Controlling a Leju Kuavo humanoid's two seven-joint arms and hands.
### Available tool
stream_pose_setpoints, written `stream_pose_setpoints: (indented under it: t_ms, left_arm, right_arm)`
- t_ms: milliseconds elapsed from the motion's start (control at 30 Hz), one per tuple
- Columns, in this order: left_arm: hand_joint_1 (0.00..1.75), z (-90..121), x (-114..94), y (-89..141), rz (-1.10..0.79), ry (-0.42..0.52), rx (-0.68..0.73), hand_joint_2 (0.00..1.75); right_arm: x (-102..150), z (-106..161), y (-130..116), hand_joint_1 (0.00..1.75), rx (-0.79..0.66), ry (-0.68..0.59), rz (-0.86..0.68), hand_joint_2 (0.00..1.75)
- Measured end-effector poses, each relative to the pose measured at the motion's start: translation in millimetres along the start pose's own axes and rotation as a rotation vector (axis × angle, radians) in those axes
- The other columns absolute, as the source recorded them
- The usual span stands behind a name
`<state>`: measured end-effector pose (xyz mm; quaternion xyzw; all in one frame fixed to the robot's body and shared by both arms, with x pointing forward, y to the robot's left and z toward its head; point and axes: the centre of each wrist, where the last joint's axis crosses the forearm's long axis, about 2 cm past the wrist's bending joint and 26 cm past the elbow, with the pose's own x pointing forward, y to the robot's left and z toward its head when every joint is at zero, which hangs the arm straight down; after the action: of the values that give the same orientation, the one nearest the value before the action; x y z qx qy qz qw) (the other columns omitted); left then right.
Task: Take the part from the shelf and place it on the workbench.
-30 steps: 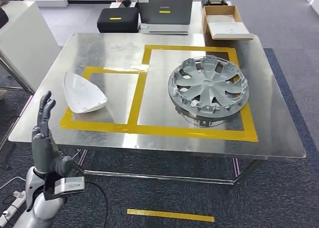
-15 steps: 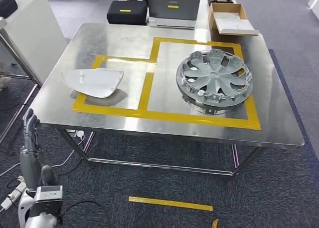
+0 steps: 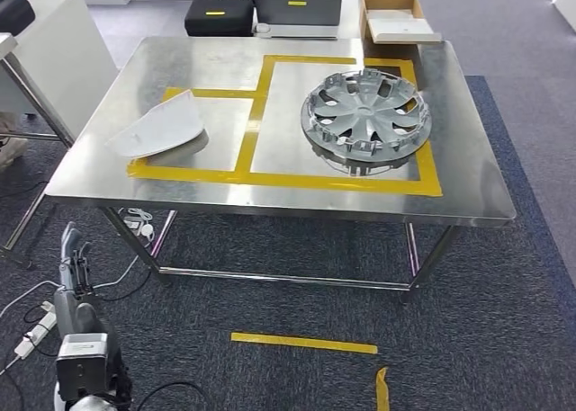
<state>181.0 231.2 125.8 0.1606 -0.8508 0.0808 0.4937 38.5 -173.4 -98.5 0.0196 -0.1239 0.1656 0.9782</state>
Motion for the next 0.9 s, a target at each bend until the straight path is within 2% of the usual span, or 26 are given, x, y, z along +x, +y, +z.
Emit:
stream_pose_setpoints:
  t_ms: [100, 300, 533, 733, 900]
  left_arm:
    - [0.0, 13, -10, 1, 0.06, 0.121, 0.012, 0.0]
    - [0.0, 28, -30, 8, 0.11, 0.283, -0.007, 0.0]
    - [0.0, 57, -57, 21, 0.134, 0.508, -0.091, 0.0]
    - [0.0, 104, -98, 46, -0.12, 0.747, -0.112, 0.0]
    - [0.0, 157, -137, 65, -0.419, 0.957, -0.065, 0.0]
  right_arm:
    - [0, 0, 0, 0.0, 0.0, -0.019, 0.001, 0.0]
    - [0, 0, 0, 0.0, -0.003, -0.033, 0.003, 0.0]
    - [-3, 0, -4, 0.0, -0.046, 0.0, 0.029, 0.0]
    - [-7, -1, -11, 0.0, -0.069, -0.008, 0.03, 0.0]
    - [-5, -2, -14, 0.0, -0.058, -0.005, 0.057, 0.0]
